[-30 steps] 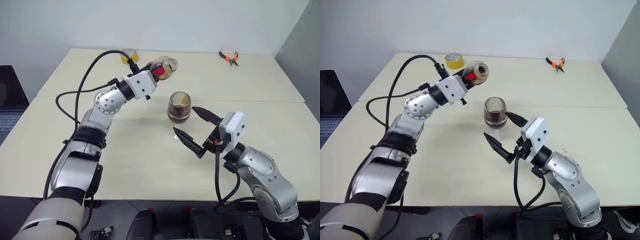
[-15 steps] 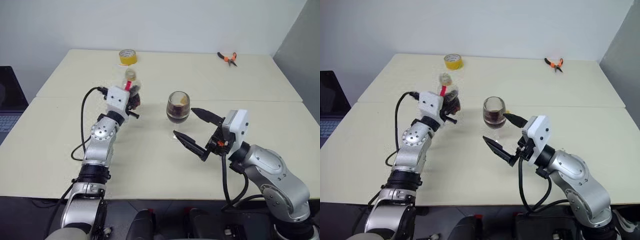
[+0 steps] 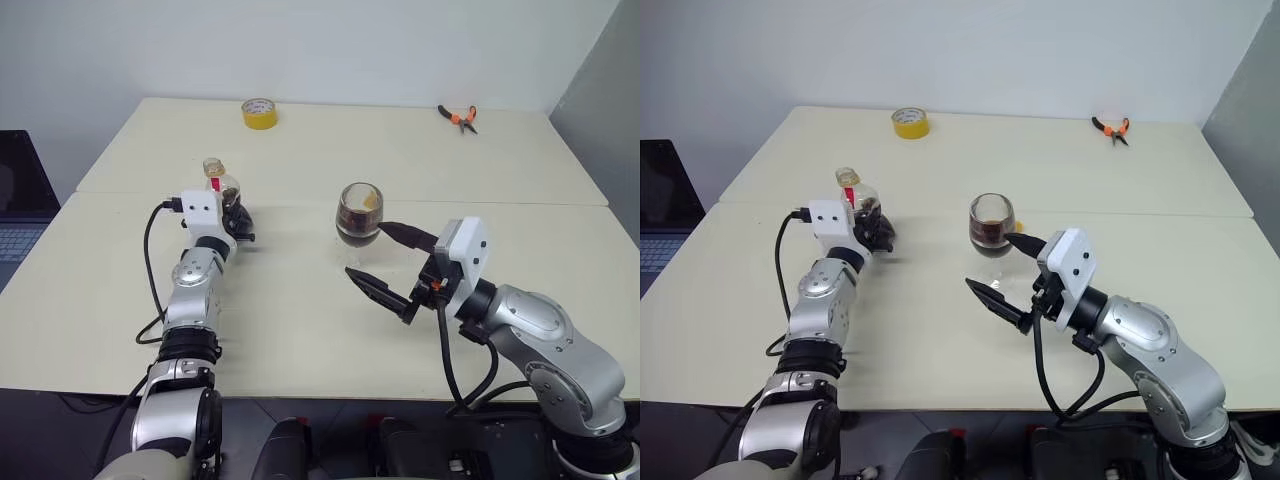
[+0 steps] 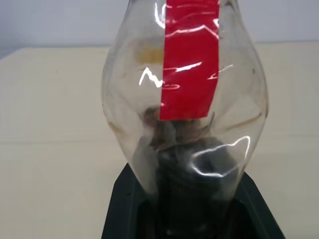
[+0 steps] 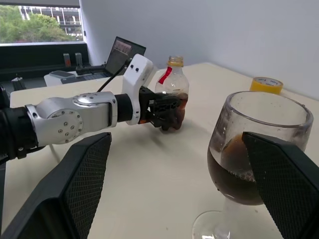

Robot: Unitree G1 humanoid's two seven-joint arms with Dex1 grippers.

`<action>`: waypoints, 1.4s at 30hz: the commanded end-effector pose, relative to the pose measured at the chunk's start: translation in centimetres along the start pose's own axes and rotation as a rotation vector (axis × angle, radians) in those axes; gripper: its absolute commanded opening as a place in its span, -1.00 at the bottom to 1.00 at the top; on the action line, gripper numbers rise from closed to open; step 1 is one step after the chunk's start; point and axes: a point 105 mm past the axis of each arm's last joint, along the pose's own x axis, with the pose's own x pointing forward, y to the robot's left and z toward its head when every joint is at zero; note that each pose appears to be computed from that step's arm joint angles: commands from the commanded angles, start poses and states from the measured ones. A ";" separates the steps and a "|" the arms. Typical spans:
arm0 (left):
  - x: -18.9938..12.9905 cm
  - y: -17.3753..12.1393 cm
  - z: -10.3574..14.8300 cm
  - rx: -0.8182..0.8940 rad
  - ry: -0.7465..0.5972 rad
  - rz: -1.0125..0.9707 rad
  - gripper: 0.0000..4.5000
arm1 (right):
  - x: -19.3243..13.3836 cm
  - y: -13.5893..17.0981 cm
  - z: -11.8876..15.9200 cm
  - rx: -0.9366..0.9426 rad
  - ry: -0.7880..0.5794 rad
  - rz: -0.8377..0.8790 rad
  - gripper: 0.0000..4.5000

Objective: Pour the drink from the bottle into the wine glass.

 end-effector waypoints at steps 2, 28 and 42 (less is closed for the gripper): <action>1.0 -0.4 2.1 0.006 -0.081 -0.017 -0.71 | -0.1 0.1 0.8 -0.035 -0.019 0.023 1.00; -0.9 -0.6 1.6 0.021 -0.130 -0.056 0.97 | -0.8 0.2 -0.1 -0.033 -0.007 0.010 1.00; -9.5 -1.7 0.3 0.058 -0.025 -0.021 0.97 | -5.1 -4.9 -5.9 0.011 -0.066 -0.482 1.00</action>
